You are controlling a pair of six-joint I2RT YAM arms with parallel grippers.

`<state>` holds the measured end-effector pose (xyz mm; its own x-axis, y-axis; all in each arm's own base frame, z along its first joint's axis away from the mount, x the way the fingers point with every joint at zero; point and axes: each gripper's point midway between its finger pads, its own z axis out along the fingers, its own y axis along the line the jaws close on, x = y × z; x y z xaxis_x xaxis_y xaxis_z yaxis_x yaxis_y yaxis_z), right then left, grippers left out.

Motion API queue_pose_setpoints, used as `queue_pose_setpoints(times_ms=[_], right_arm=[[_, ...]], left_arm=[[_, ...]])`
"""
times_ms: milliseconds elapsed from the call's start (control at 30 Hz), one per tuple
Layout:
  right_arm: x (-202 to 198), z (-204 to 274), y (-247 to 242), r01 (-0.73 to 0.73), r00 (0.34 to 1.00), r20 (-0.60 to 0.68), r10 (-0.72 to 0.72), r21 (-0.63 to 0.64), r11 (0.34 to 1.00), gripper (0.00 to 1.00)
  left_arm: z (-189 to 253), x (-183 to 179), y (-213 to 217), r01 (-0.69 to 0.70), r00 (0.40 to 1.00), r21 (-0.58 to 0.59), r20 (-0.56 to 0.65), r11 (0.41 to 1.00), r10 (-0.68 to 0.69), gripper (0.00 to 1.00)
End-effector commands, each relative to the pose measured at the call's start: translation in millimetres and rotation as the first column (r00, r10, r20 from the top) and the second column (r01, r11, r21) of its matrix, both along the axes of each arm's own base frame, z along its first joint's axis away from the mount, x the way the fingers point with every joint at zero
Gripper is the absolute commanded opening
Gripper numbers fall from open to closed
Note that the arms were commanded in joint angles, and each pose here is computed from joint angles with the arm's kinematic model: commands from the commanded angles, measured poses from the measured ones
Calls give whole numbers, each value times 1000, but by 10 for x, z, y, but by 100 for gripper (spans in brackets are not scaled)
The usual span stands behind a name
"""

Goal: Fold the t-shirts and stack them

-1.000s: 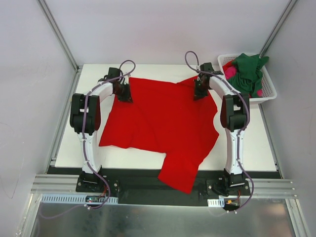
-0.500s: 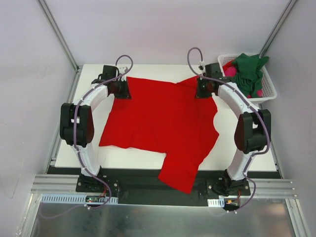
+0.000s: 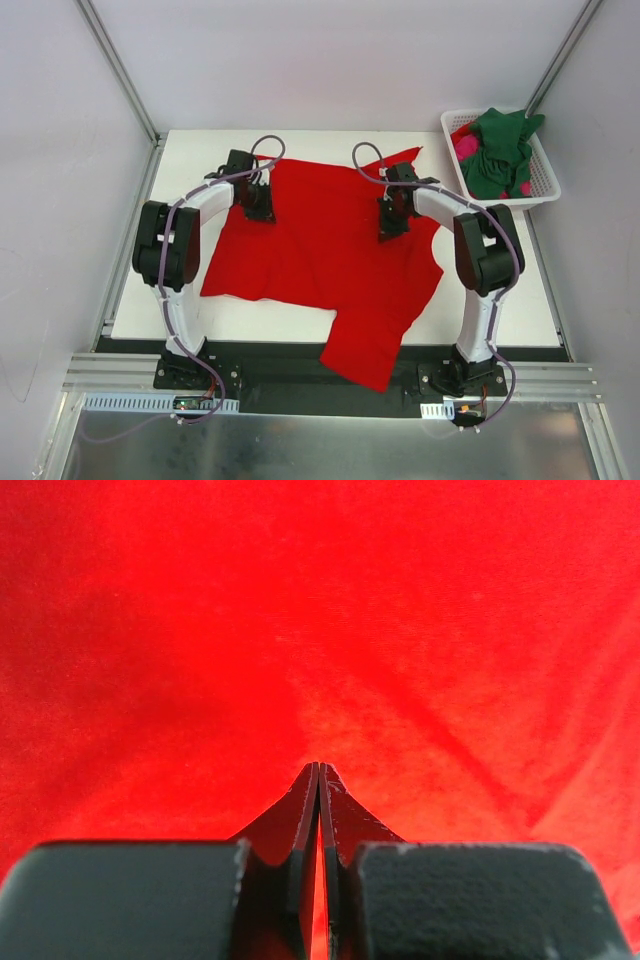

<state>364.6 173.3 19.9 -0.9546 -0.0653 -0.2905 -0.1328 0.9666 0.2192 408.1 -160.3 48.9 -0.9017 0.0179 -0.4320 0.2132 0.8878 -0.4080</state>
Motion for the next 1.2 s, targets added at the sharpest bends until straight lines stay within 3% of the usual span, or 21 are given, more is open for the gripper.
queue_pose_setpoints(times_ms=[0,200,600,1167], right_arm=[[158,-40,55,20,999,-27,-20,-1,1000,2],[225,-191,56,14,997,-72,-16,-33,999,1],[605,-104,-9,11,1000,-26,-12,-69,998,2],[1130,106,-505,116,993,42,-112,-115,987,1]], left_arm=[[-122,93,36,-35,999,18,-18,999,35,0],[-281,185,11,-39,997,20,-62,999,41,0],[-359,515,201,-112,990,9,-80,994,112,0],[-244,547,536,-203,975,-1,-88,979,202,0]])
